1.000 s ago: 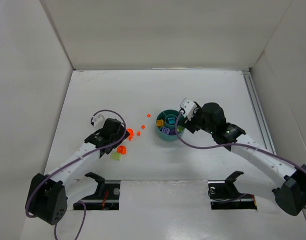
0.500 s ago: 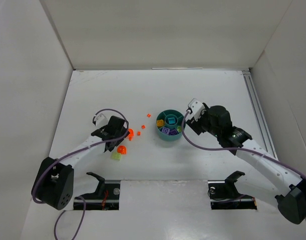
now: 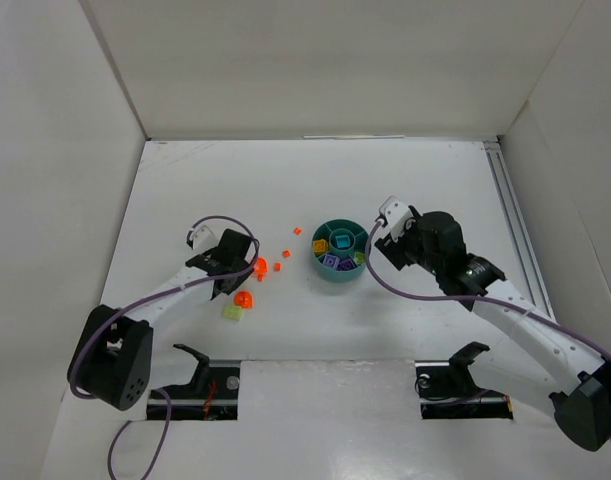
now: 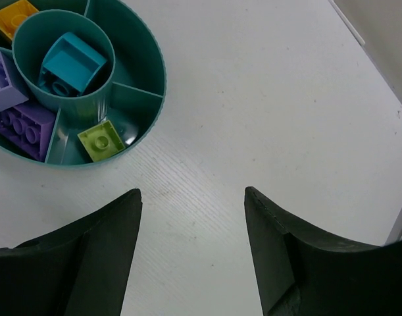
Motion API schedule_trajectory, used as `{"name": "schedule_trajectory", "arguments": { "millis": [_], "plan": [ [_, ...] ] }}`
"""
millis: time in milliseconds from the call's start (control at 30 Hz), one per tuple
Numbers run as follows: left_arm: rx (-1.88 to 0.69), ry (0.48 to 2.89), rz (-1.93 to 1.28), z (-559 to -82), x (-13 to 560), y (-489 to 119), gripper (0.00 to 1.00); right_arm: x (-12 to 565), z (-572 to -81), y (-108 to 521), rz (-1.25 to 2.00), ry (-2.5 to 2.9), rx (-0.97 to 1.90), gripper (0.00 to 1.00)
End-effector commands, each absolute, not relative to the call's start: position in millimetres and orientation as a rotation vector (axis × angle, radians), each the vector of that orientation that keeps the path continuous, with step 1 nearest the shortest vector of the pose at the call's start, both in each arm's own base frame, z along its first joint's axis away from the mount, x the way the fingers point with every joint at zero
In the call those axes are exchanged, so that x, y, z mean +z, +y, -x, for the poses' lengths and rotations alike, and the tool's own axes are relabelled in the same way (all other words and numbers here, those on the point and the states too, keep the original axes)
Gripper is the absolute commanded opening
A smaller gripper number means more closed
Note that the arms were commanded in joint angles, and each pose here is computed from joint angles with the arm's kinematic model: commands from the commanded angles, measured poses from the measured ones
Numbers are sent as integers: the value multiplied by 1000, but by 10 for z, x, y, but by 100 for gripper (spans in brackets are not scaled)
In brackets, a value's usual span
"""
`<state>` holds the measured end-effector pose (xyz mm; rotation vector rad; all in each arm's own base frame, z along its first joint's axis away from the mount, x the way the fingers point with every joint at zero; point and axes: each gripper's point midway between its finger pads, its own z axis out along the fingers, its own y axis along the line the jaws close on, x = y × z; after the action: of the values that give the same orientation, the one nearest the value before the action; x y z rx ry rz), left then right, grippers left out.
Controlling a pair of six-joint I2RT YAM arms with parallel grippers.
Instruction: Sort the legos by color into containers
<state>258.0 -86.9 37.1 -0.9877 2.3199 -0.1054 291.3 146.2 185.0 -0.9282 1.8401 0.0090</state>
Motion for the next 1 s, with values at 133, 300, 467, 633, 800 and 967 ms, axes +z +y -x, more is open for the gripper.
{"name": "schedule_trajectory", "arguments": {
  "millis": [133,300,467,633,800,967],
  "plan": [
    [-145,2263,995,-2646,525,-860,29,1891,-2929,1432,890,1839,7,69],
    [-252,2209,880,-2771,907,-1003,25,2009,-2918,1296,778,1839,-31,70],
    [-493,2076,549,-2925,1584,-1485,25,1874,-2918,727,516,1998,-213,79],
    [-696,1941,187,-2831,2244,-2198,23,1810,-2893,336,321,2085,-256,91],
    [-702,1903,-66,-2810,2439,-2843,23,1696,-2897,194,290,2126,-212,95],
    [-713,1869,-284,-2794,2616,-3451,23,1675,-2925,176,317,2129,-195,98]
  ]
}}
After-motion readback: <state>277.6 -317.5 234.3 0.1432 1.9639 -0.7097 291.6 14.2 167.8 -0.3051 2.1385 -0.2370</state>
